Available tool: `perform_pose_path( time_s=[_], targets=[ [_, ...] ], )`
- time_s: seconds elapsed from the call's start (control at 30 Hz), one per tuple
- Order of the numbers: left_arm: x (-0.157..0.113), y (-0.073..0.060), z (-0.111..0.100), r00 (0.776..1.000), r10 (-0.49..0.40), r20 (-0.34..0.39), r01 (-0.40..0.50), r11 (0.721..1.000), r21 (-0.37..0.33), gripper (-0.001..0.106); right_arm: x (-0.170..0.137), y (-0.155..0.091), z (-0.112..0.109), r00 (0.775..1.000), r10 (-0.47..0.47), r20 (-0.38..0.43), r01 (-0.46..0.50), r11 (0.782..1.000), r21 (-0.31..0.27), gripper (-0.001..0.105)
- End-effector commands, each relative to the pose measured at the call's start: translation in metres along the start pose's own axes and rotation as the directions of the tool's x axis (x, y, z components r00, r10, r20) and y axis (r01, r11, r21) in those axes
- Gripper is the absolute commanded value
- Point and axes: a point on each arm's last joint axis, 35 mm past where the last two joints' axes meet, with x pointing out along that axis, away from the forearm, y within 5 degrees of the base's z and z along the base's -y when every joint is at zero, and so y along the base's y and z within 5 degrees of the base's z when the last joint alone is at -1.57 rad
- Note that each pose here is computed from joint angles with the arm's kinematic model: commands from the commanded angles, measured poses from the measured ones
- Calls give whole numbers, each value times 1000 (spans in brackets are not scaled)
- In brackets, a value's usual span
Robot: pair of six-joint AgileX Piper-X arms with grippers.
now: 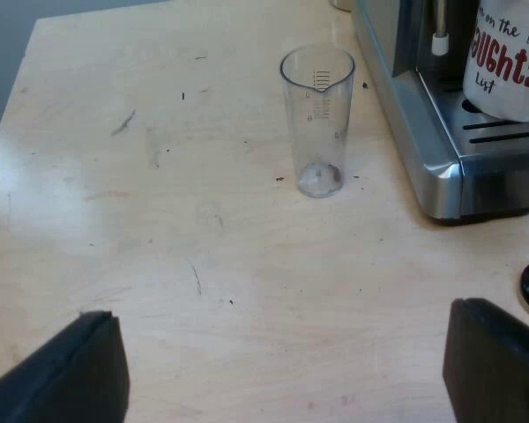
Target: Remove mug from coffee machine
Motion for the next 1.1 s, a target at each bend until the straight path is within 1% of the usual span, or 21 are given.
perform_pose_path(
  time_s=[0.03, 0.1, 0.13, 0.2, 0.3, 0.47, 0.57, 0.67, 0.73, 0.8, 0.93, 0.97, 1.1],
  targets=[
    [2, 0, 2, 1000, 8, 5, -8, 1000, 7, 83, 0, 0, 2, 1000, 11, 8, -11, 1000, -3, 70],
    [2, -1, 2, 1000, -13, 2, 13, 1000, 7, 83, -2, 1, 3, 999, 50, 10, -50, 999, 20, 70],
    [2, -1, 2, 1000, -22, 0, 22, 1000, 7, 83, -3, 2, 3, 997, 79, 13, -79, 997, 20, 70],
    [2, -1, 2, 999, -32, -1, 32, 999, 7, 83, -3, 3, 3, 995, 99, 15, -99, 995, 20, 70],
    [2, -2, 3, 999, -35, 1, 35, 999, 5, 83, -6, 2, 6, 993, 115, 31, -115, 993, 10, 70],
    [-3, -2, 7, 999, -37, 21, 37, 999, 1, 83, -18, -1, 16, 991, 111, 77, -112, 994, 8, 70],
    [-9, -3, 12, 997, -61, 40, 61, 998, 9, 83, -26, -3, 24, 986, 131, 104, -127, 991, -46, 70],
    [-10, -5, 18, 995, -91, 28, 90, 996, 23, 83, -27, -4, 33, 984, 151, 93, -141, 985, -100, 70],
    [-7, -7, 24, 994, -112, 4, 112, 993, 35, 83, -28, -3, 42, 976, 200, 86, -186, 972, -142, 70],
    [-5, -8, 27, 993, -121, -6, 121, 992, 39, 83, -29, -3, 46, 972, 218, 85, -203, 967, -157, 70],
    [3, -12, 37, 988, -155, -3, 155, 987, 51, 83, -29, -4, 58, 967, 243, 70, -223, 950, -218, 70],
    [5, -13, 39, 986, -167, 0, 167, 984, 55, 83, -30, -6, 69, 963, 260, 64, -239, 941, -238, 70],
    [13, -19, 46, 973, -232, -4, 231, 970, 75, 83, -30, -5, 85, 944, 324, 58, -301, 922, -245, 70]
  ],
)
